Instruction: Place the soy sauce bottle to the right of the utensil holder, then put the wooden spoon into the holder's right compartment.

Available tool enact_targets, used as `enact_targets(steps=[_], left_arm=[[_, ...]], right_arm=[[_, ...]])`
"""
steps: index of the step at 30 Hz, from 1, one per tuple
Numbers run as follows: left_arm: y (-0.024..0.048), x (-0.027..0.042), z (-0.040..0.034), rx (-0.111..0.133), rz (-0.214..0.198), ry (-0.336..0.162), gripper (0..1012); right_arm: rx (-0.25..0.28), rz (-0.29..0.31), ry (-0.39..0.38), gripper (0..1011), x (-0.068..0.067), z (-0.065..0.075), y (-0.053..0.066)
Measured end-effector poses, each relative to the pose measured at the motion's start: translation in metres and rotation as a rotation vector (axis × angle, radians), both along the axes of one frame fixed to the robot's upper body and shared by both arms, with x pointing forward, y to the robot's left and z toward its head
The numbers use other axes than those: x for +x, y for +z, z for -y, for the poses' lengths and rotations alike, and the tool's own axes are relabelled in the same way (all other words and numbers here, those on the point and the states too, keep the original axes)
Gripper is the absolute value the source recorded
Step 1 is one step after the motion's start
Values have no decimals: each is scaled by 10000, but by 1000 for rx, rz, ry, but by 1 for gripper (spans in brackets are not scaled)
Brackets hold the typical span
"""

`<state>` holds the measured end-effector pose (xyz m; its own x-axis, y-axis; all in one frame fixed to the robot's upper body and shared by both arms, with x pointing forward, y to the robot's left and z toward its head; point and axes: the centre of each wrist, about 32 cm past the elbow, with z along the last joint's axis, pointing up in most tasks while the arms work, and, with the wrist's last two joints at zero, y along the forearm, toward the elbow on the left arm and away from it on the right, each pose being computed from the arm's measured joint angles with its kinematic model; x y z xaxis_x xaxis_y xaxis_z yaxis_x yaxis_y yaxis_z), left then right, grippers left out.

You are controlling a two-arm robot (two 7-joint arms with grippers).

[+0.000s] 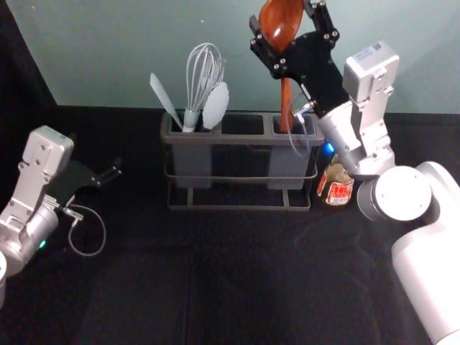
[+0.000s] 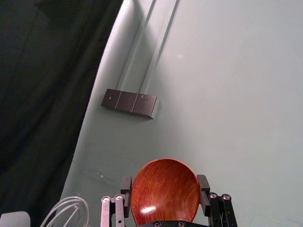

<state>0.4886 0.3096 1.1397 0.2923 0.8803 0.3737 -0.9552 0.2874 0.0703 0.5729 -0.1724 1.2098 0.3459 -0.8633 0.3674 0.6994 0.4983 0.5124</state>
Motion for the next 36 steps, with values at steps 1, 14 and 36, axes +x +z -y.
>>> enact_targets(steps=[1, 14, 36], left_arm=[[0, 0, 0, 0, 0, 0, 1011], [0, 0, 0, 0, 0, 0, 1011], [0, 0, 0, 0, 0, 0, 1011]], right_arm=[[2, -3, 1, 838, 3, -2, -26], [12, -38, -2, 838, -36, 6, -256], [29, -58, -19, 838, -167, 103, -457]])
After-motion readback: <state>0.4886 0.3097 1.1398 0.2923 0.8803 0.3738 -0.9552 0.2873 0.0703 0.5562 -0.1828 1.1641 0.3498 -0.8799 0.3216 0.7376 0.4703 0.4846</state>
